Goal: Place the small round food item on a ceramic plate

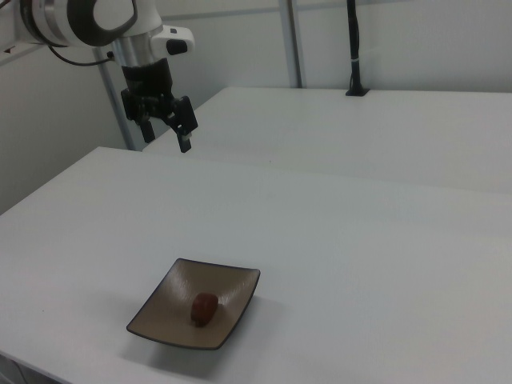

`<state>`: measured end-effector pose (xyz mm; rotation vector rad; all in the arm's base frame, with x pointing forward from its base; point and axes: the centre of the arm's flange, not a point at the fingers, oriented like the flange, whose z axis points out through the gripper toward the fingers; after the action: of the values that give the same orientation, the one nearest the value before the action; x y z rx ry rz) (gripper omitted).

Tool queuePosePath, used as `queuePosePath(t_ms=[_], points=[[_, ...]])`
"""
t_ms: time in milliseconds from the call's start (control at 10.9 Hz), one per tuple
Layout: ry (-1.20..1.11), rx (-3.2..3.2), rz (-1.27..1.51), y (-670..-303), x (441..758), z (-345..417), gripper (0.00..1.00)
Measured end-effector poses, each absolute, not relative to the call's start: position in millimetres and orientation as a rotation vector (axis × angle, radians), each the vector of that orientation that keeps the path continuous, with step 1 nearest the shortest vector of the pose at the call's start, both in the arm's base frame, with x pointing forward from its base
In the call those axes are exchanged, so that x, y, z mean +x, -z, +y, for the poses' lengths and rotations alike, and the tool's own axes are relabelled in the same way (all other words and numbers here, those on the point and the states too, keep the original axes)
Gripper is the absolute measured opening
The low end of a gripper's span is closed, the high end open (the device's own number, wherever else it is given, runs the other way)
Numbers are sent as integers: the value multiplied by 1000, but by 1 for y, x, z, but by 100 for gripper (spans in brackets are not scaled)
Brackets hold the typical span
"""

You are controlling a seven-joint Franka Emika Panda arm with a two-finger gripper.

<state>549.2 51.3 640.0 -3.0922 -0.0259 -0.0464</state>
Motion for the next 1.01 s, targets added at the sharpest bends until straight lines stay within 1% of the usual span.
queuePosePath(t_ms=[275,551,1010], points=[[64,-3089,-57,-640,551,52,100],[138,-3078,-237,-639,560,58,100],[149,-3076,-266,-633,565,55,100]])
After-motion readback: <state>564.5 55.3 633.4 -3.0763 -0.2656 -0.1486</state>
